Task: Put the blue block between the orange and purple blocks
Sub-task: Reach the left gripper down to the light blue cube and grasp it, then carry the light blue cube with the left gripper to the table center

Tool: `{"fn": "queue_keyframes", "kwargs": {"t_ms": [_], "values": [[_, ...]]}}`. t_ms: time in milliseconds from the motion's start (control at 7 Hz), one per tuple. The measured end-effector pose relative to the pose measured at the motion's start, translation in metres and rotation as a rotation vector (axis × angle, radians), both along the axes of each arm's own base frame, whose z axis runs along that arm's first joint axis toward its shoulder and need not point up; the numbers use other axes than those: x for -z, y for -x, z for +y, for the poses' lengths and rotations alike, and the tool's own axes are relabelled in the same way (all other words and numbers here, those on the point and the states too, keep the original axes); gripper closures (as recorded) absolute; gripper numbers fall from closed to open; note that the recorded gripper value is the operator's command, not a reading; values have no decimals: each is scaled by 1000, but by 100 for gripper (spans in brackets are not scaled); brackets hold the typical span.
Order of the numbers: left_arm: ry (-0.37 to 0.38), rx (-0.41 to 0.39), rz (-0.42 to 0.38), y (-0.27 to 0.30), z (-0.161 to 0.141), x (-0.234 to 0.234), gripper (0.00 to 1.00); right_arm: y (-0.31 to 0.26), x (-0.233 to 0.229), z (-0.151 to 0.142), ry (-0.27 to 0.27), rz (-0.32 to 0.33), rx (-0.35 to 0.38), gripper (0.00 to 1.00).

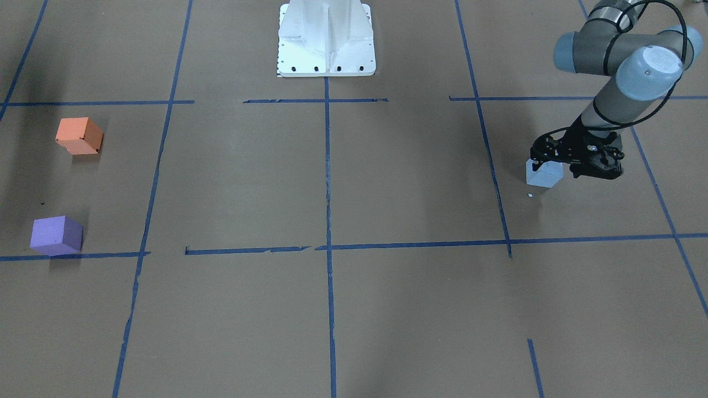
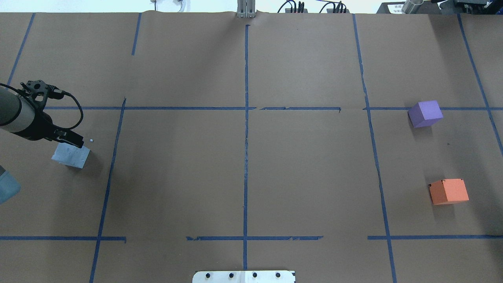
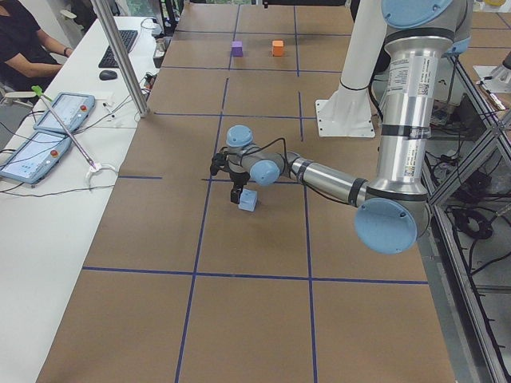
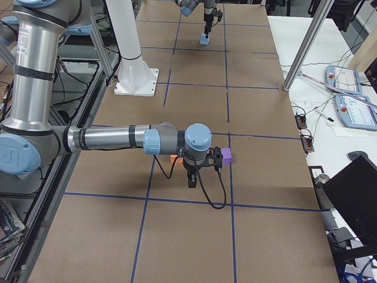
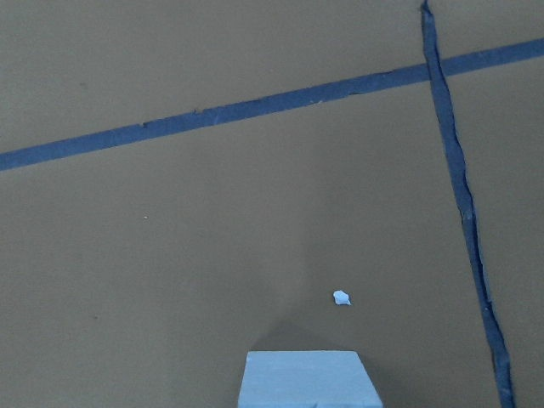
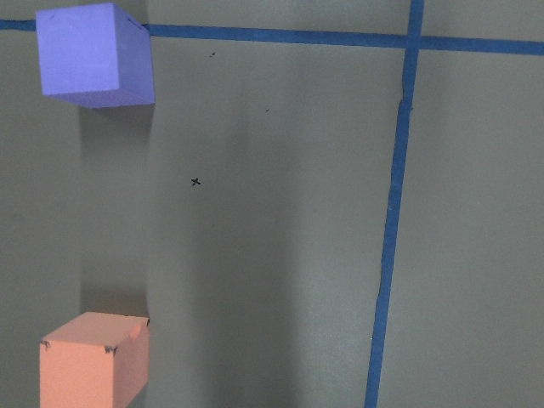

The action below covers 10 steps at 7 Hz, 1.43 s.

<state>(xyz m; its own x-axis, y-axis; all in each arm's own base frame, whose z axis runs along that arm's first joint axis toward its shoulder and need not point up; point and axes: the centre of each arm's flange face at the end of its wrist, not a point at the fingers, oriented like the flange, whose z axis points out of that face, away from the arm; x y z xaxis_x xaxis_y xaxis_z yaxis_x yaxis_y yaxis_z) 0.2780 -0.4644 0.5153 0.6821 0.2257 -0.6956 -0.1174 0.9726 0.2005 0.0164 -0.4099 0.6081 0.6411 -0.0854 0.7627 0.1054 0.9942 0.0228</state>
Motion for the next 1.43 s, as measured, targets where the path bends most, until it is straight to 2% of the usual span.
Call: {"fn": "queue_keyframes", "kwargs": {"t_ms": [143,286,571,714,857,1143,1429], "values": [[3,-7,1,-5,1,-6,0,1,1,0,-1,-5,2,0],[9,-14,-3,-9,3,-11,10,3,1,-1,-2,-7,6,0],[23,-22,-12,-13,4,-20,93,5,2,-1,-3,-8,10,0],[31,-16,-9,-14,5,-19,100,5,3,-1,-4,-9,11,0],[58,8,15,-18,3,-6,100,6,4,-1,-6,-10,12,0],[145,84,134,-56,-12,69,100,7,7,-1,-10,-23,14,0],[197,89,243,-128,-3,166,100,9,9,-2,-29,-32,15,0]]}}
